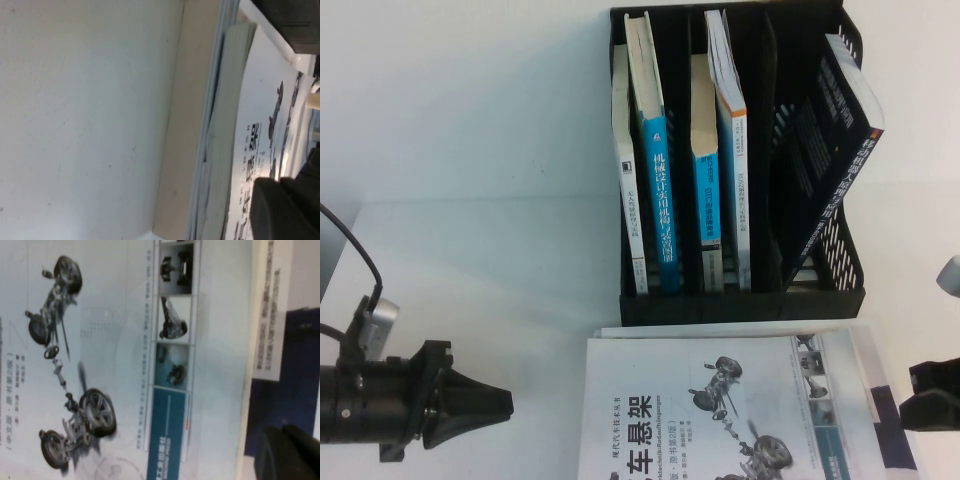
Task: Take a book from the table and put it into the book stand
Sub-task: Push book with right arm, then pick up the book with your left arm
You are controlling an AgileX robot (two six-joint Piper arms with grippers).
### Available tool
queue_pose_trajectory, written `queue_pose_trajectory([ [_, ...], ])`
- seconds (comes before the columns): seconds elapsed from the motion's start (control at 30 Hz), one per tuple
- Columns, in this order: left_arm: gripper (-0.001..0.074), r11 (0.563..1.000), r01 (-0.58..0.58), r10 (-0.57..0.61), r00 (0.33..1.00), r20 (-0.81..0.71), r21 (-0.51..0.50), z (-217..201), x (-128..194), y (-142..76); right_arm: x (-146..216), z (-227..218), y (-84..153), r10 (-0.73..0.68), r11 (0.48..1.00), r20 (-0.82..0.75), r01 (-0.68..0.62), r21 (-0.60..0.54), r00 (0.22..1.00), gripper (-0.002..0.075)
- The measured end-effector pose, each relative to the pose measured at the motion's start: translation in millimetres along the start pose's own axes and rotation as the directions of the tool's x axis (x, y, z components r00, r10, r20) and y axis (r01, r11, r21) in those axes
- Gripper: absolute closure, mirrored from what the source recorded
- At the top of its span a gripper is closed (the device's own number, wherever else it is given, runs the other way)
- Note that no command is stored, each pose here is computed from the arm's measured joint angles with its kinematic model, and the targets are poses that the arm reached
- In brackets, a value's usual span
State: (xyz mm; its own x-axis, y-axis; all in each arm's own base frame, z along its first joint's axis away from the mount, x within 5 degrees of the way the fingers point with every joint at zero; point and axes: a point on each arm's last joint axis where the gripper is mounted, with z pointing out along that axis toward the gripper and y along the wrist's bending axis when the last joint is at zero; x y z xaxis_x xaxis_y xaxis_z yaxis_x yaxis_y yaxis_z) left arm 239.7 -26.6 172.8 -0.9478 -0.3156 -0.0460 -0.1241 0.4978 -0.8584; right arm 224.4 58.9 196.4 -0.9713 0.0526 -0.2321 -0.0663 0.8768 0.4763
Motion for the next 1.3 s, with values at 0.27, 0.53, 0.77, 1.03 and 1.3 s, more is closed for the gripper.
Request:
queue_pose_trajectory([
  [0.27,0.0703,0.999,0.043,-0.043,0.998,-0.051,0.011,11.4,-3.1,15.5,-5.7,16.0,-9.1,0.032,0.999,-0.007,-0.031,0.03,0.999,0.0729],
  [0.53,0.0417,1.0,0.022,-0.022,0.999,-0.042,0.004,11.9,-4.1,17.0,-15.8,53.8,7.5,-0.049,0.998,-0.104,0.053,0.032,0.993,0.0729],
  [0.77,0.0219,0.999,0.008,-0.009,1.0,-0.029,-0.043,12.2,-5.3,21.1,-29.0,73.5,38.3,-0.117,0.993,-0.124,0.116,-0.011,0.985,0.0729],
  [1.03,0.0193,0.999,0.027,-0.028,0.999,-0.043,-0.038,14.8,-5.2,24.6,-31.3,76.2,40.2,-0.1,0.995,-0.136,0.099,-0.015,0.986,0.0729],
  [1.3,0.0193,0.988,0.107,-0.097,0.992,-0.087,0.116,38.7,-10.2,48.8,-30.7,76.1,40.4,-0.1,0.995,-0.142,0.099,-0.017,0.985,0.0729],
])
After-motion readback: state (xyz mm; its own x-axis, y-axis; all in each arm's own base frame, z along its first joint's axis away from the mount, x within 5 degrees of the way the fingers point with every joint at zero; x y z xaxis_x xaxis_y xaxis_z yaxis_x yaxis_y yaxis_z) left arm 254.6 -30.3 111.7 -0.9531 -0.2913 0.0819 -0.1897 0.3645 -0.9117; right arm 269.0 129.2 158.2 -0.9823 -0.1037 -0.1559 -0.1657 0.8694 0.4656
